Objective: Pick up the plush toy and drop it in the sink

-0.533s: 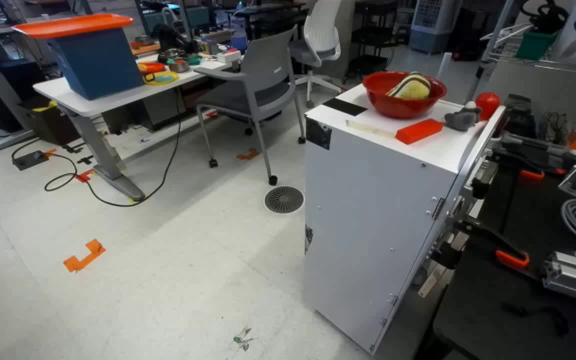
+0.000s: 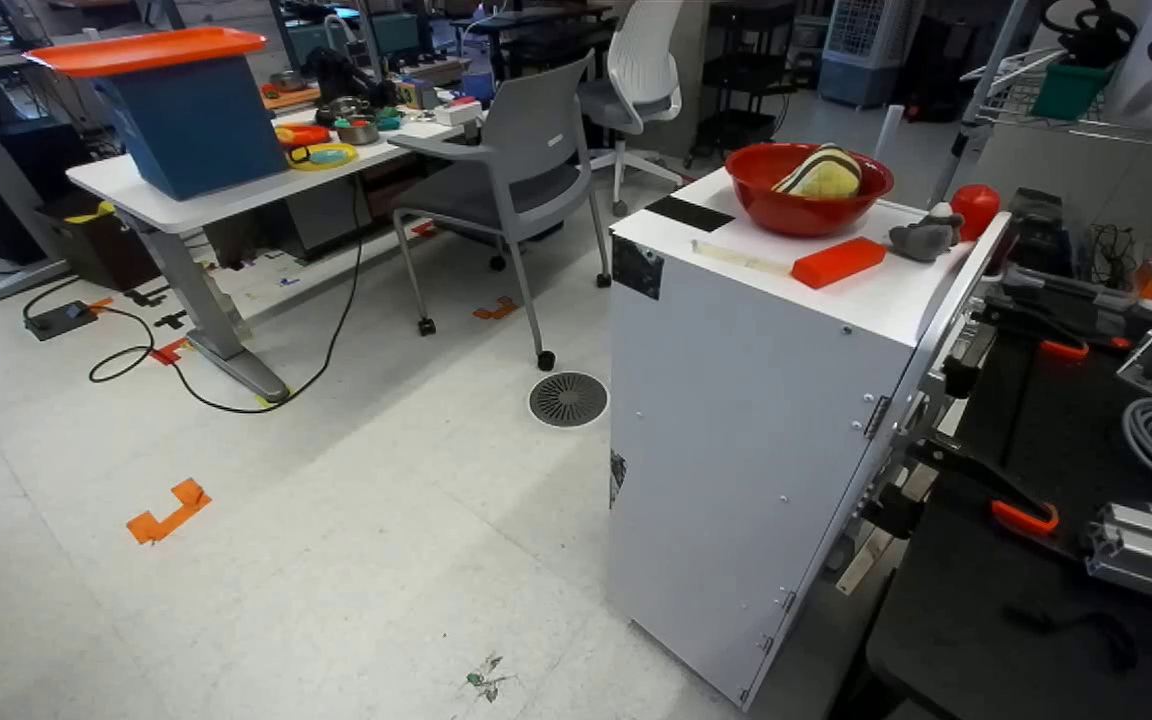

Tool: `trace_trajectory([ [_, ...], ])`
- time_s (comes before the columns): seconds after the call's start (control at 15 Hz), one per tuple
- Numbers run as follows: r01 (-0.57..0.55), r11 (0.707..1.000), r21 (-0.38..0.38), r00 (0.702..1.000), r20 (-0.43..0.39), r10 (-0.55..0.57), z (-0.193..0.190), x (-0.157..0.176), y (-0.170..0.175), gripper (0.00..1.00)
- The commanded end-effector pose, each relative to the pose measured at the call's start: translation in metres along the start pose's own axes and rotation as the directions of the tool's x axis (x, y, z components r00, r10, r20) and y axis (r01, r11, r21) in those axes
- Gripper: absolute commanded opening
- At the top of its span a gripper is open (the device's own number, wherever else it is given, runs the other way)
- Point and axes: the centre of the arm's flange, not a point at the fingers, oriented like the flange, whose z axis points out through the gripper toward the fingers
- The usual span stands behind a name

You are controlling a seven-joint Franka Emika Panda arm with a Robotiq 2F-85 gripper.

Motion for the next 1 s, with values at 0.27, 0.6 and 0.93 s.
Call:
trace_trajectory([
  [0.27,-0.07,0.997,-0.032,0.997,-0.038,0.069,-0.008,0.005,0.003,1.0],
  [0.6,-0.198,0.979,-0.044,0.965,-0.186,0.187,-0.044,0.023,0.019,1.0],
  [0.93,-0.314,0.949,-0.014,0.925,-0.228,0.303,-0.065,0.041,0.042,1.0],
])
